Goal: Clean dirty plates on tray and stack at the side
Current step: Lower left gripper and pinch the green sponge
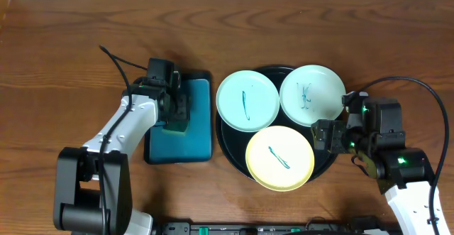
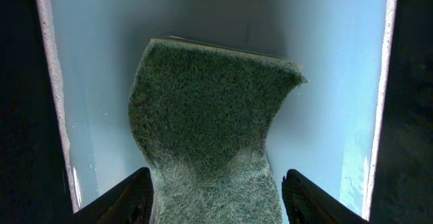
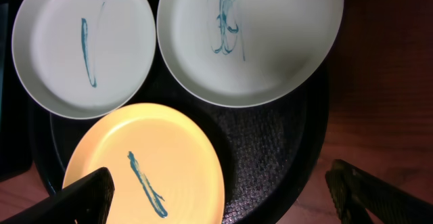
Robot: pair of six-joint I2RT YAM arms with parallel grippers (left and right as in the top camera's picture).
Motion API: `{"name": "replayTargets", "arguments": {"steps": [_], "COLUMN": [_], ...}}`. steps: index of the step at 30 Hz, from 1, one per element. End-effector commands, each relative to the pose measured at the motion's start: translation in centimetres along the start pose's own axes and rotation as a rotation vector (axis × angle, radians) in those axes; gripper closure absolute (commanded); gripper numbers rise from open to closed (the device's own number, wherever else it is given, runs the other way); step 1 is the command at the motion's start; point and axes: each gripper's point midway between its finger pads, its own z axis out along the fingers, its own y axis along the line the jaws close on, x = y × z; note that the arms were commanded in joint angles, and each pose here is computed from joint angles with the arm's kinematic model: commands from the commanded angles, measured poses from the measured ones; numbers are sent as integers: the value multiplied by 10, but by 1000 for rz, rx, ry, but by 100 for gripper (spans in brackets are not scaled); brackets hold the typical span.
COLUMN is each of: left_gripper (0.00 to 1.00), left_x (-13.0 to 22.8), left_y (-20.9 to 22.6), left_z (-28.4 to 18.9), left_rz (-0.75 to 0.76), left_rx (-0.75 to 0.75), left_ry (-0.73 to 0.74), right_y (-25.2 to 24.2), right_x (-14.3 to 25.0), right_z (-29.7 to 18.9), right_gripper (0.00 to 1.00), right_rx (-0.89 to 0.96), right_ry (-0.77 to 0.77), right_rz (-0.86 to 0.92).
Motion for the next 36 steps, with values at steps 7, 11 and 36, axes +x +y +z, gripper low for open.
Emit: {"name": "replayTargets", "arguments": {"steps": [7,11,36], "left_gripper": [42,42,93], "left_x": [2,9,11], "left_y": [3,5,-9], "left_z": [8,16,-2], "left_rz": [-5,-7,-30], "left_rx": [-16,-23,55], "left_ry": [3,40,36], "right_y": [5,5,5], "right_x": [-7,-7,-7], "right_z": [-5,-5,-5], "right_gripper": [1,1,1], "right_rx": [-13,-13,-13], "right_ry": [-17,-18,-17], "right_rz": [-17,-17,-17]}}
